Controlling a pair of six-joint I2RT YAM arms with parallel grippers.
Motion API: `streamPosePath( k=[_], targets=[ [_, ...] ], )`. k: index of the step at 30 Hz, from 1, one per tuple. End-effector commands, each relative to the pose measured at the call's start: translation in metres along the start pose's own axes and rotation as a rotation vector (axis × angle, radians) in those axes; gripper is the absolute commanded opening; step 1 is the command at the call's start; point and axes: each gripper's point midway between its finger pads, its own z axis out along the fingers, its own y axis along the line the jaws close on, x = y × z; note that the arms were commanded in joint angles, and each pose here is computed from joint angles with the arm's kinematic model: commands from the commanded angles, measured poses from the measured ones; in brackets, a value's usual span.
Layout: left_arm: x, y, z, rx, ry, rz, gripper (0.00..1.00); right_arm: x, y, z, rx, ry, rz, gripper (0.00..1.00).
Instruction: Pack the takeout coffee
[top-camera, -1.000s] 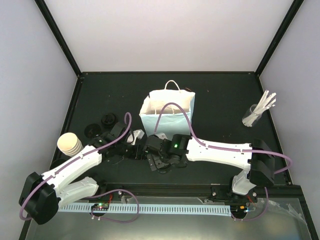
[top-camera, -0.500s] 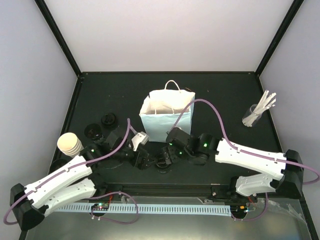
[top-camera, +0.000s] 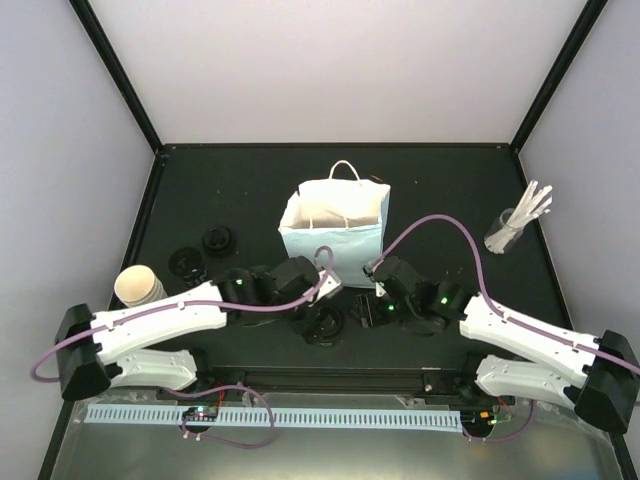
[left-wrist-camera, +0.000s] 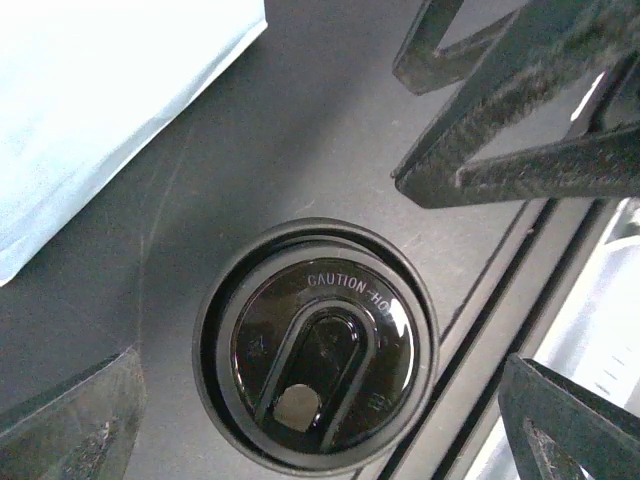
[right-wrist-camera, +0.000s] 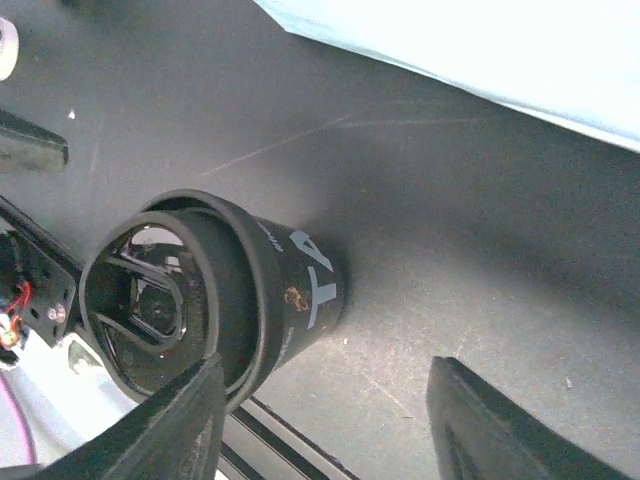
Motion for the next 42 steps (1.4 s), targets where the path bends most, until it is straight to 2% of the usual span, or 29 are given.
streamPosePath(
  k=[1,6,8,11,27,42],
  targets=[
    [0.001,0.013,0.003,-0.148,0.085,0.1,0.99,-0.009,0.013,-0.003,-0.135,-0.041,0.011,0.51],
    [-0.002,0.006,0.011,-0.118,0.106,0.146,0.99,-0.005,0.013,-0.002,-0.166,-0.044,0.012,0.12],
    [0.0,0.003,0.014,-0.102,0.123,0.16,0.99,-0.006,0.015,-0.001,-0.172,-0.041,0.01,0.02],
    [0.006,-0.002,0.021,-0.069,0.168,0.173,0.99,-0.01,0.02,0.002,-0.184,-0.03,0.006,0.01],
    [0.013,-0.005,0.034,-0.033,0.209,0.222,0.99,-0.012,0.032,0.017,-0.216,0.022,-0.002,0.01],
    [0.018,-0.009,0.038,0.002,0.227,0.269,0.8,-0.007,0.032,0.027,-0.239,0.047,0.037,0.01]
  ],
)
